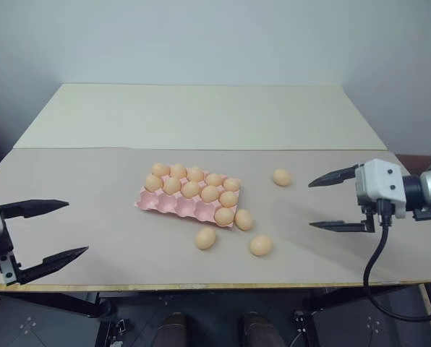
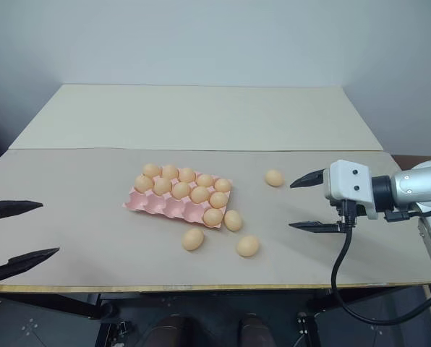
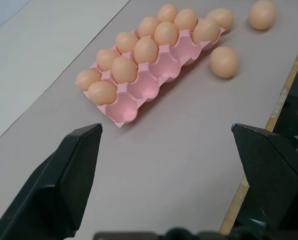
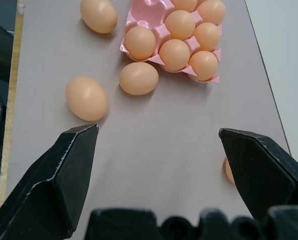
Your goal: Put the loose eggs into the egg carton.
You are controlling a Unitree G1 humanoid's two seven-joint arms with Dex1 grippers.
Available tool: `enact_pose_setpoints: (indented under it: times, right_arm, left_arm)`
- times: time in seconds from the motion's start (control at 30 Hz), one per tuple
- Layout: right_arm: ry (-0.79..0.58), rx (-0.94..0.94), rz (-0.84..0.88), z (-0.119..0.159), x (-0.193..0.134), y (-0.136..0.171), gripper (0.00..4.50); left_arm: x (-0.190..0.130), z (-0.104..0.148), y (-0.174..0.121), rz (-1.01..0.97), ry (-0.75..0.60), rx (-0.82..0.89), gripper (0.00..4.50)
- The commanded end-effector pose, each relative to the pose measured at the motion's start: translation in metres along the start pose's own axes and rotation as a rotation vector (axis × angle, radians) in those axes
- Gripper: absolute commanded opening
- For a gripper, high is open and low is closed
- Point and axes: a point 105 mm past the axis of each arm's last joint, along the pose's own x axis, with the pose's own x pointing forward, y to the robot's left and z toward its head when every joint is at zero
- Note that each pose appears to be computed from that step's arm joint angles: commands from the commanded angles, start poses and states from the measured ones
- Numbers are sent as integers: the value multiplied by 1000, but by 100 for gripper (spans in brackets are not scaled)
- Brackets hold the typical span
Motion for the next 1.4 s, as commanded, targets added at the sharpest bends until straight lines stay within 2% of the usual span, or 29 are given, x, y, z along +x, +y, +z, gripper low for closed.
enact_pose_setpoints:
  times: [0.03,0.13,0.4,0.63,0.77,1.0,1.4]
  right_arm:
    - [-11,-52,-15,8,-4,-4,450]
    - [-10,-50,-16,7,-4,-3,450]
    - [6,-33,-43,5,-3,-6,450]
    - [-5,25,-141,6,2,-22,450]
    - [66,90,-204,-9,19,-38,450]
    - [104,164,-279,-29,58,-75,450]
    - [201,221,-282,-66,100,-96,450]
  left_arm:
    - [-6,6,1,17,-4,20,450]
    - [-3,10,8,72,-28,23,450]
    - [3,14,5,10,-44,35,450]
    - [16,3,3,-54,-44,-14,450]
    - [22,1,7,-82,-52,-17,450]
    - [31,-1,9,-128,-54,-9,450]
    - [32,0,-1,-147,-69,-10,450]
